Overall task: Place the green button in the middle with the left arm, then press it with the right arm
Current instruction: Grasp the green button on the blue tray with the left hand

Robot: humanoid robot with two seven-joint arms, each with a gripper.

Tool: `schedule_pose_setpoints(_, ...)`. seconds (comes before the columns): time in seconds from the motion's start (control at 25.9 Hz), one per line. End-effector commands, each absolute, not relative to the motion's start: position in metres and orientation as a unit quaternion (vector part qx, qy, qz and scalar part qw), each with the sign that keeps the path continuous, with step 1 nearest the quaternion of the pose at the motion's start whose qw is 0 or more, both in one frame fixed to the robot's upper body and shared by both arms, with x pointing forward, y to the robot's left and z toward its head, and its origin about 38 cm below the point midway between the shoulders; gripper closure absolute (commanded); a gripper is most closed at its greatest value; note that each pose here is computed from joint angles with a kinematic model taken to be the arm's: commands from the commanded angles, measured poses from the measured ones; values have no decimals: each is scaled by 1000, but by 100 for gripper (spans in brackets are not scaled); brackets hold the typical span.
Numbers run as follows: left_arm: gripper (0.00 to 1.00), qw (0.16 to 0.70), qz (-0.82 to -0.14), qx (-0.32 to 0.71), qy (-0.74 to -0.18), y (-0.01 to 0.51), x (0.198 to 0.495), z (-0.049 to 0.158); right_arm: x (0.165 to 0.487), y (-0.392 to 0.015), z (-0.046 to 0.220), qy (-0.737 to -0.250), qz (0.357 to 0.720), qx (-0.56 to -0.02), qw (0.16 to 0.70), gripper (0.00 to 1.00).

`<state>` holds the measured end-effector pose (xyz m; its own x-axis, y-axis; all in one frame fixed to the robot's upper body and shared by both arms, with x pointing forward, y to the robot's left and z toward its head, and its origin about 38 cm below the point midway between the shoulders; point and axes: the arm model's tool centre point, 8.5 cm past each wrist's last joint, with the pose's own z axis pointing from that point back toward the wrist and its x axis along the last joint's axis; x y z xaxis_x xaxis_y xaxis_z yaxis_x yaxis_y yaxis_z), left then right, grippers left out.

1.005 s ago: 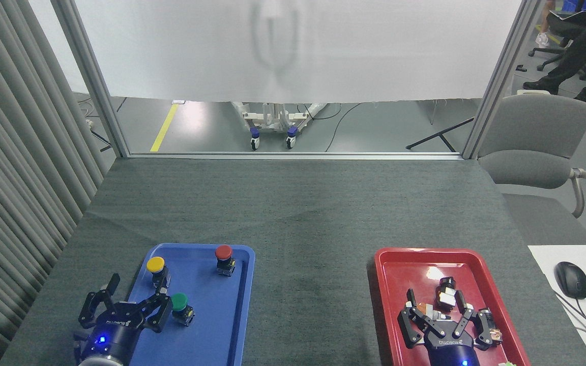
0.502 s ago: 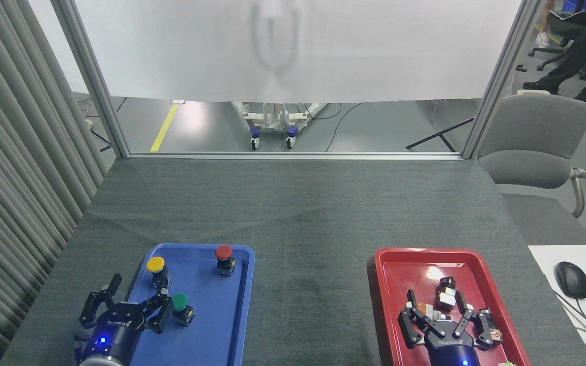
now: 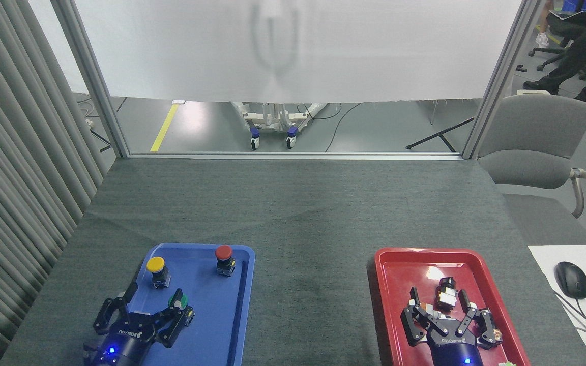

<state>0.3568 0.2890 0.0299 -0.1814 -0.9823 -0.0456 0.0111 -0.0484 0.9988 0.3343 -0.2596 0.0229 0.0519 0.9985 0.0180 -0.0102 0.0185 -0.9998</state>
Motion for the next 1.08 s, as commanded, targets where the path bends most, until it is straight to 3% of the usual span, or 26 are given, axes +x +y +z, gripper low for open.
schedule_pose_setpoints(0.0,1,438,-574,443,-532,275,351,22,334,-262,23,-487,486,-506,520,0)
schedule_pose_setpoints(0.54,1,469,-602,406,-502,278,349,-19,334,-253,23,-494,484,-499,522,0)
schedule_pose_setpoints(0.81,1,475,-610,395,-497,279,361,-27,330,-251,19,-494,489,-494,523,0)
schedule_pose_setpoints(0.89,3,473,-615,386,-499,278,367,-28,329,-250,19,-494,489,-493,523,0)
schedule_pose_setpoints(1.04,18,483,-618,380,-490,281,375,-32,329,-250,19,-495,490,-492,522,0)
